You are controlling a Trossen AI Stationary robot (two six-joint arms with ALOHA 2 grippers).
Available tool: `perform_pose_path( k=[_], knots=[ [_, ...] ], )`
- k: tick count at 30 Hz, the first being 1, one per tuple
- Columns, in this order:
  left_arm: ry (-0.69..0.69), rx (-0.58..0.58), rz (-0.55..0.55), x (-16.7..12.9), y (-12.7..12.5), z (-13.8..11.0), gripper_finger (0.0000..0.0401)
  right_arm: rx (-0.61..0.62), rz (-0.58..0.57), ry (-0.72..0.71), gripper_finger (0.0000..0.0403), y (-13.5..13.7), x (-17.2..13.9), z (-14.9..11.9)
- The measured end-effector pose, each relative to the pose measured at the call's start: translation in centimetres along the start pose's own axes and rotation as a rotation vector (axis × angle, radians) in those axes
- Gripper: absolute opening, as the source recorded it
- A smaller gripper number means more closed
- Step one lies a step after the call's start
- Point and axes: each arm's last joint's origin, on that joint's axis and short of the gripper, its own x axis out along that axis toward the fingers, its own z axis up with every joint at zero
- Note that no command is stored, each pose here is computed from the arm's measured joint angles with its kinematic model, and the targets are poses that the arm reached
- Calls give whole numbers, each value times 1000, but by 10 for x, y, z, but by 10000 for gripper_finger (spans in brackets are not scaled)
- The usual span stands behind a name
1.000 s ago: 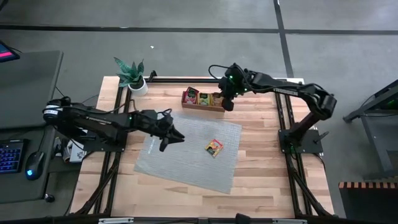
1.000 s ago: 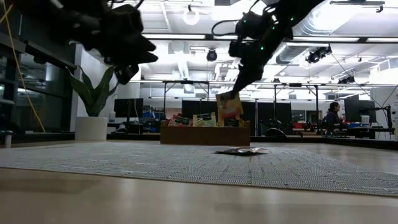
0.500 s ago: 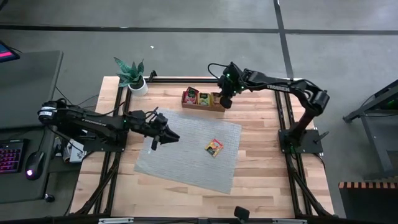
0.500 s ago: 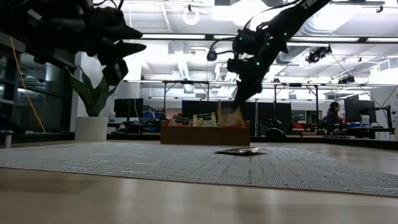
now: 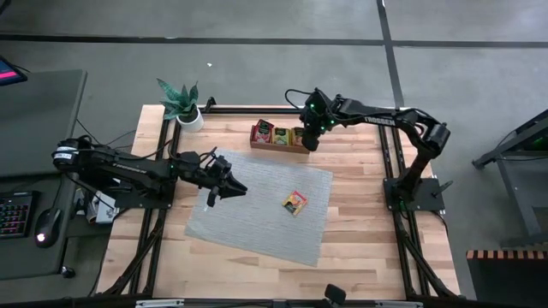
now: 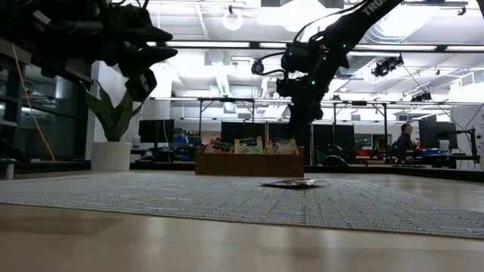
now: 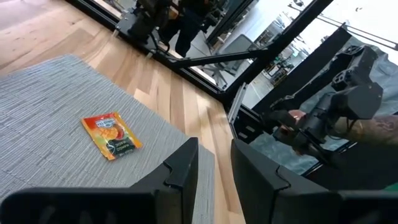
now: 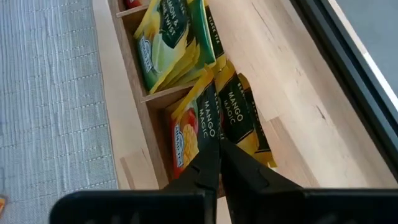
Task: Pick & Place Tea
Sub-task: Put the orange tea bag into the right section of the wooden organizer
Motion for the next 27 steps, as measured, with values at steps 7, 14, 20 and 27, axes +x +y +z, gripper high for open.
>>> perform_pose_path(
  k=[7, 14, 20, 27],
  knots=[
    [0, -1, 1, 0, 0, 0, 94, 36, 43, 3, 66, 1, 0, -1],
    [7, -13, 50, 0, 3, -2, 94, 95, 29, 14, 137, 0, -9, -2],
    [56, -34, 126, -1, 8, -8, 94, 87, -1, -30, 146, 3, -40, -1],
    [42, -55, 155, 0, 10, -8, 94, 84, -14, -154, 146, 14, -95, -1]
  ],
)
